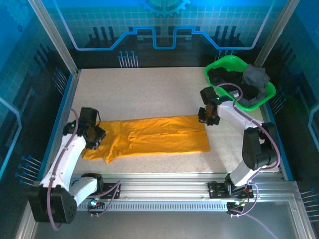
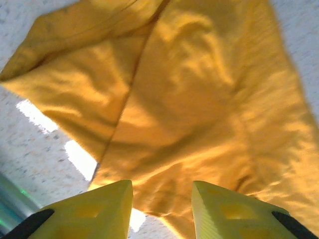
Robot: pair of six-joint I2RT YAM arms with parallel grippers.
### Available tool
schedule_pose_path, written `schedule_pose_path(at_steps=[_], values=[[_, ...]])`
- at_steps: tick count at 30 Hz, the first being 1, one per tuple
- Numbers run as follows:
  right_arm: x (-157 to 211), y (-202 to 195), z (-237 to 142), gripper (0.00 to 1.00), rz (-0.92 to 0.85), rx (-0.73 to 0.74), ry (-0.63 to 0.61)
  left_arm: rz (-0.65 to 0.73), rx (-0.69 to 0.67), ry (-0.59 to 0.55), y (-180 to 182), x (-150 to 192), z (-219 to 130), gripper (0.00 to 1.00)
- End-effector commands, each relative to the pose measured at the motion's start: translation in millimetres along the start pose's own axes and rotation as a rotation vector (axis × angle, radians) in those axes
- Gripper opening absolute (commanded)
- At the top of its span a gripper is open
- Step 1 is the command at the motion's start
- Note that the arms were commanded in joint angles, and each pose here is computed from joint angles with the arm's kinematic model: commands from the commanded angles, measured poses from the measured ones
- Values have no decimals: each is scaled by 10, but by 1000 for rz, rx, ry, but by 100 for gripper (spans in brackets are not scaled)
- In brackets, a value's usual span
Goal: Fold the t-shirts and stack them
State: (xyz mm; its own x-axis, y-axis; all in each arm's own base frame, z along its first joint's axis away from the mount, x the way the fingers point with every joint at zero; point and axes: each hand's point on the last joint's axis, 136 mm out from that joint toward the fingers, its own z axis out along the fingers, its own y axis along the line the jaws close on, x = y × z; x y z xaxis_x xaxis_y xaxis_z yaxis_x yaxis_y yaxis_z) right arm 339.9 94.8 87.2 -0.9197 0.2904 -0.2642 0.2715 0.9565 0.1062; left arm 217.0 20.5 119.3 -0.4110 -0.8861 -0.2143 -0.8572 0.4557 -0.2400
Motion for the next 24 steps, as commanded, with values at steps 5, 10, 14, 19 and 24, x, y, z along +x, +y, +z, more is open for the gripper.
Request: schedule_pose_path(at_steps=[5,10,14,19,24], values=[[82,450,246,14,-28,-81,122,-78,90,20,-495,-481,332,30],[103,288,559,15,40,-4,263,-58,23,105,-616,-606,783,26],[50,122,758,17,89,82,344,-60,-113,131,-417,-737,1091,26],[-41,45,841,18,151,130,387,-85,-238,78,-155,-991,1171,27],[-91,76,899,17,178,138,409,-131,-207,106,-162,-1141,1298,27]])
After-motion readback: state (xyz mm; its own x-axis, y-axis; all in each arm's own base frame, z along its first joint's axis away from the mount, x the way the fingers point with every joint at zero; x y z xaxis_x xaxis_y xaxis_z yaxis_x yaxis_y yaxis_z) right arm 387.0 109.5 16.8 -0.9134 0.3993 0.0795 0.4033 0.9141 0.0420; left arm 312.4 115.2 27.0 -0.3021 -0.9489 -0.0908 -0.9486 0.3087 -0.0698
